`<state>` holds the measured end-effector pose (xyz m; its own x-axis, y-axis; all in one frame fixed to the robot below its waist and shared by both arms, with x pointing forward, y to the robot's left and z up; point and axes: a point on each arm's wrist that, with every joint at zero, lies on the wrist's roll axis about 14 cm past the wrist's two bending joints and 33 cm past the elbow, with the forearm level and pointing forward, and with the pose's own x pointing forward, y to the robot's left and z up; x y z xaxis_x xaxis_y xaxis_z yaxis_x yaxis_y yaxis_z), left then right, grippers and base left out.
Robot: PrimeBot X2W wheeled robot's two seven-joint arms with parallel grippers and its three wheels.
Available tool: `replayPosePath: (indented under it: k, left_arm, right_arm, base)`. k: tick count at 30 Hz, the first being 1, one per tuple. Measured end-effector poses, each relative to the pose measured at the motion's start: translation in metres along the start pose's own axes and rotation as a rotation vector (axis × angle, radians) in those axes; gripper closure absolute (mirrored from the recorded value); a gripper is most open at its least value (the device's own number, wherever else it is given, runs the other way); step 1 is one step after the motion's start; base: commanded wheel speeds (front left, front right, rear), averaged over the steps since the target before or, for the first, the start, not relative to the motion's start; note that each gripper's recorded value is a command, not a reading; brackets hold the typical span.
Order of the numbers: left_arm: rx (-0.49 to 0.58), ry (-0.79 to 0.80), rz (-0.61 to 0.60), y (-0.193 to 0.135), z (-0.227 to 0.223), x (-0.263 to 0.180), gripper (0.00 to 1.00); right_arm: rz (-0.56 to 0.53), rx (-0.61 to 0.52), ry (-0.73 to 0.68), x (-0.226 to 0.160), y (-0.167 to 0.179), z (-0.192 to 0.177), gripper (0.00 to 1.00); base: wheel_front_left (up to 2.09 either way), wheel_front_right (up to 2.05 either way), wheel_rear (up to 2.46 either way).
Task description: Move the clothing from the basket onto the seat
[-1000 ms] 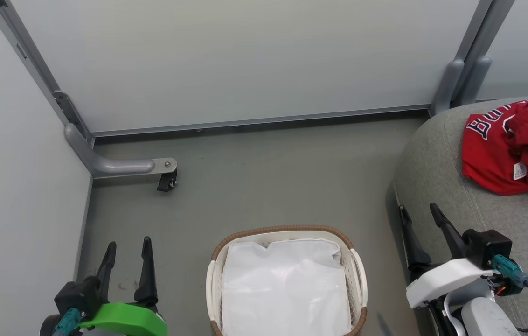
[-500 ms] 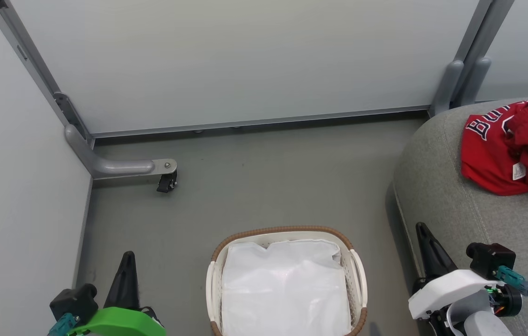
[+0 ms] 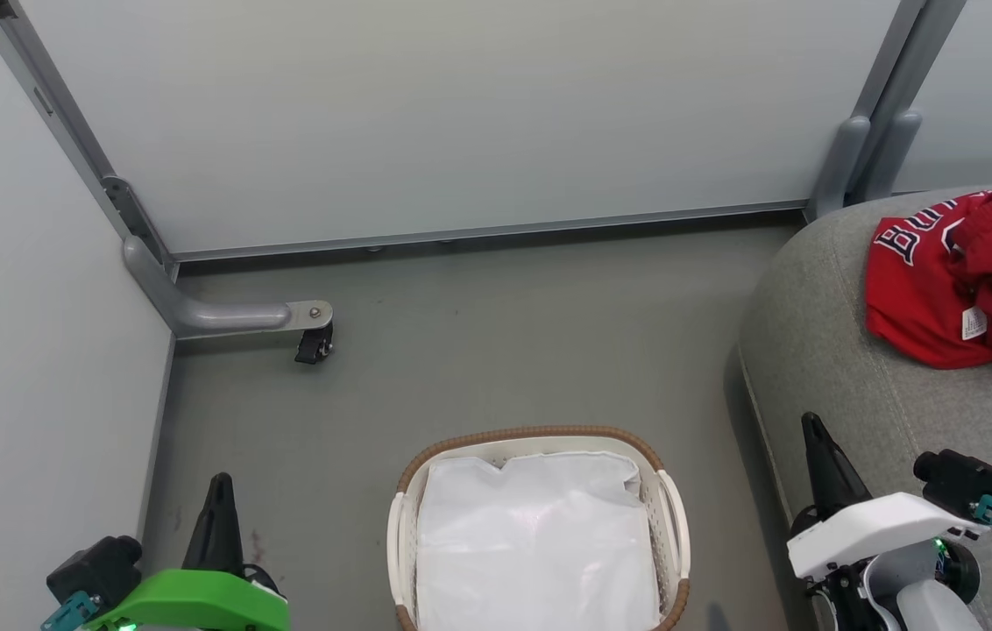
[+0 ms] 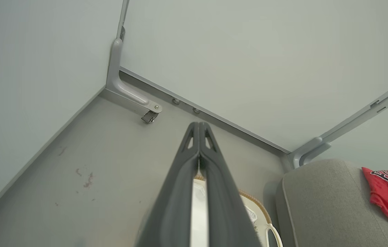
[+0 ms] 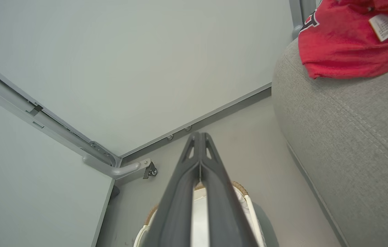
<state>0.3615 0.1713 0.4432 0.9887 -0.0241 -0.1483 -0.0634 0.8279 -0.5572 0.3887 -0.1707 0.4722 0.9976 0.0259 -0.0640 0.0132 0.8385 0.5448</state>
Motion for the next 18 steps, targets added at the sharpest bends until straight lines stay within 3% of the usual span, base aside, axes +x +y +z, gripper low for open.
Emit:
replayPosePath:
  k: [18]
  left_arm:
    - [-0.243,-0.018,0.024,0.003,0.013,0.004,1.0]
  right_arm:
    - [-0.033,0.248,-0.007,0.001,-0.006,0.009,1.0]
  base:
    - [0.0,0.0,0.0]
